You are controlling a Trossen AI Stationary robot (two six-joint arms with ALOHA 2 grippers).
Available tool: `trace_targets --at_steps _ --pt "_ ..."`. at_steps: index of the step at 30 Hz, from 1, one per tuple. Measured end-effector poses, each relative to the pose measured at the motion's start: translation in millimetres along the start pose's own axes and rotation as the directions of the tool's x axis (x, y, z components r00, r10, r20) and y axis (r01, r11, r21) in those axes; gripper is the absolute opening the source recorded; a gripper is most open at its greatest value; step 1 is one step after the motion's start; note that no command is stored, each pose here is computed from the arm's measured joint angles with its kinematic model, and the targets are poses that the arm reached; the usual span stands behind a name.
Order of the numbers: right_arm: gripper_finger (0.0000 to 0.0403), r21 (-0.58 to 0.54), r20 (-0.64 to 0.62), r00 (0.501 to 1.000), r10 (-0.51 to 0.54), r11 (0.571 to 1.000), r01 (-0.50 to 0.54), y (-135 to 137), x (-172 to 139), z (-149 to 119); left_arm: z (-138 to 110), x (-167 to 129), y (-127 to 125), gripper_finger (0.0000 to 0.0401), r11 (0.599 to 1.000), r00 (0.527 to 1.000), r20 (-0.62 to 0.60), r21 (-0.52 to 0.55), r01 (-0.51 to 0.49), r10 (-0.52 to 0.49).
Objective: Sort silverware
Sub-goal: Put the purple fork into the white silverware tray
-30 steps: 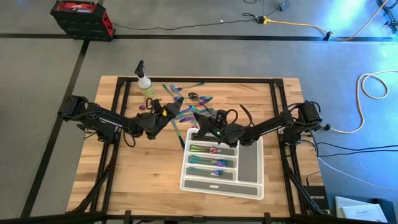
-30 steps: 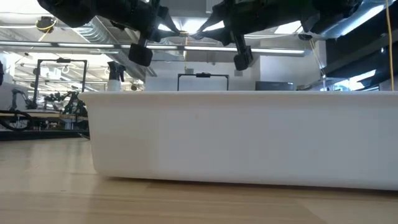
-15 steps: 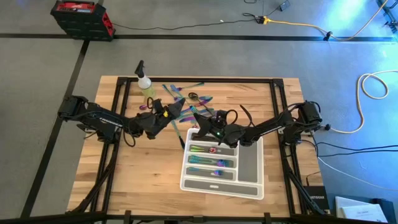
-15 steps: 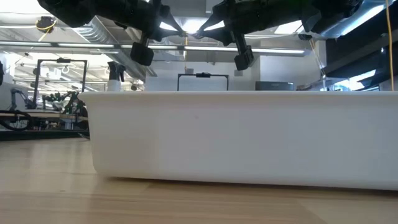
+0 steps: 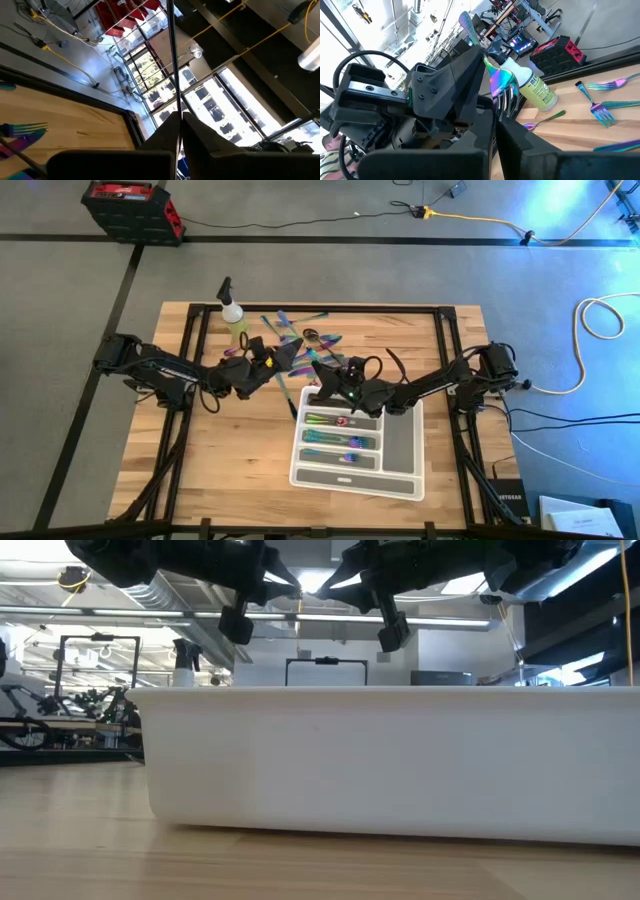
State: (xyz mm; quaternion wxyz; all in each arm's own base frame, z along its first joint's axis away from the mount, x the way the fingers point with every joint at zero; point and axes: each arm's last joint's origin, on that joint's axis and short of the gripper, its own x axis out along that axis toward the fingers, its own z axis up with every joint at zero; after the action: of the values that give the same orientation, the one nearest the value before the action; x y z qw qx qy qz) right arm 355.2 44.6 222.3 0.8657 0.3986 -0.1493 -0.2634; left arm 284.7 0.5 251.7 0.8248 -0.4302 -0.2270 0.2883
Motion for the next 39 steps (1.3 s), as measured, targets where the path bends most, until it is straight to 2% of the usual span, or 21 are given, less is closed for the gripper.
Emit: trace_targets --at_steps 9,16,39 --pt "0.0000 -0.009 0.013 1.000 -0.011 1.000 0.012 -0.3 0.0 0.4 -0.6 0.5 -0.1 0.0002 1.000 0.999 -0.027 0.022 0.022 -0.021" --pt "0.0000 -0.018 0.012 1.000 -0.012 1.000 0.012 -0.4 0.0 0.3 -0.6 0.5 0.0 0.0002 1.000 0.999 -0.027 -0.006 0.020 -0.020" --pt "0.0001 -0.023 0.023 0.999 -0.024 0.999 0.024 -0.8 0.0 0.6 -0.9 0.3 0.3 0.0002 1.000 1.000 -0.025 -0.007 0.013 -0.014"
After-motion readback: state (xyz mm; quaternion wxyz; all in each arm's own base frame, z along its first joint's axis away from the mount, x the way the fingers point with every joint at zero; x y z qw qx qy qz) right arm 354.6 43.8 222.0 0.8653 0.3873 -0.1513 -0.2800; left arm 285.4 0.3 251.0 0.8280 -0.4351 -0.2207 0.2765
